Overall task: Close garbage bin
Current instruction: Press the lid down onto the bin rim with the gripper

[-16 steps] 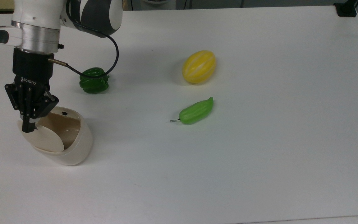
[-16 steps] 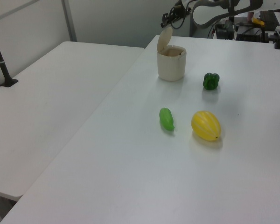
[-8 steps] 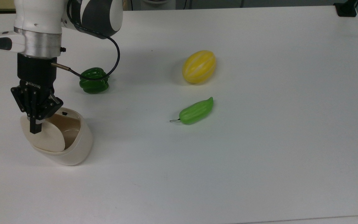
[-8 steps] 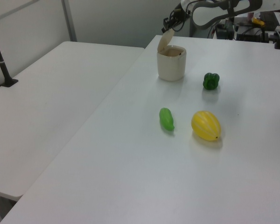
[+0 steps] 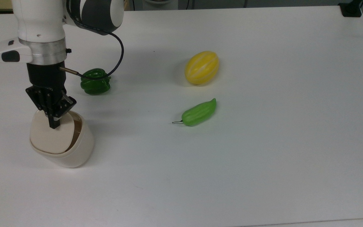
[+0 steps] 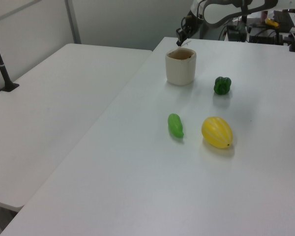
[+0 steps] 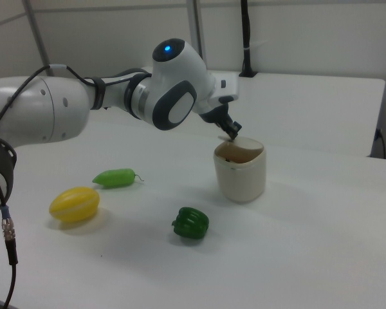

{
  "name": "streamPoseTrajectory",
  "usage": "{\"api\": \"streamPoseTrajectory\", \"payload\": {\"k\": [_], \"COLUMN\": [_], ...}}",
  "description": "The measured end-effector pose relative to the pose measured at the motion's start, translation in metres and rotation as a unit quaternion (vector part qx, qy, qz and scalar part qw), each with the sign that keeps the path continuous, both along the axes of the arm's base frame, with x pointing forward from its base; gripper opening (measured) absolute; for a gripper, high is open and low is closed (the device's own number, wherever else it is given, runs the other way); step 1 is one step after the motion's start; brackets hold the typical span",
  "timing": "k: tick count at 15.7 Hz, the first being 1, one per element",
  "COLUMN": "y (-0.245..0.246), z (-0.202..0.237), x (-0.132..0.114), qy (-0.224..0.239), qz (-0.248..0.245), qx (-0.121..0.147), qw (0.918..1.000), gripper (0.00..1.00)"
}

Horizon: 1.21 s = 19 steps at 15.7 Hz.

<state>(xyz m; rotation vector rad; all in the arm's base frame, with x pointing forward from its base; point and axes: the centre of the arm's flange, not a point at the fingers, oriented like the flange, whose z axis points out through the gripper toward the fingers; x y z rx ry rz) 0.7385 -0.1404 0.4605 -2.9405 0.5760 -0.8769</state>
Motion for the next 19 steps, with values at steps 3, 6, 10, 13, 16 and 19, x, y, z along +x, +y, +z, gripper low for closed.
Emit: {"api": "streamPoseTrajectory", "payload": {"k": [3, 6, 10, 13, 16, 19], "y": [0.001, 0.002, 0.002, 0.002, 0.002, 0.002], "z": [-0.012, -0.022, -0.026, -0.028, -0.029, -0.029], "x": [-0.002, -0.004, -0.004, -0.004, -0.004, -0.004], "qy": [0.024, 0.034, 0.037, 0.039, 0.04, 0.04], "qz": [0.005, 0.009, 0.01, 0.01, 0.011, 0.011], "qx": [0.003, 0.003, 0.003, 0.003, 0.003, 0.003], "qw": [0.9997, 0.9994, 0.9993, 0.9992, 0.9992, 0.9991], "gripper": [0.01, 0.01, 0.01, 0.01, 0.01, 0.01]}}
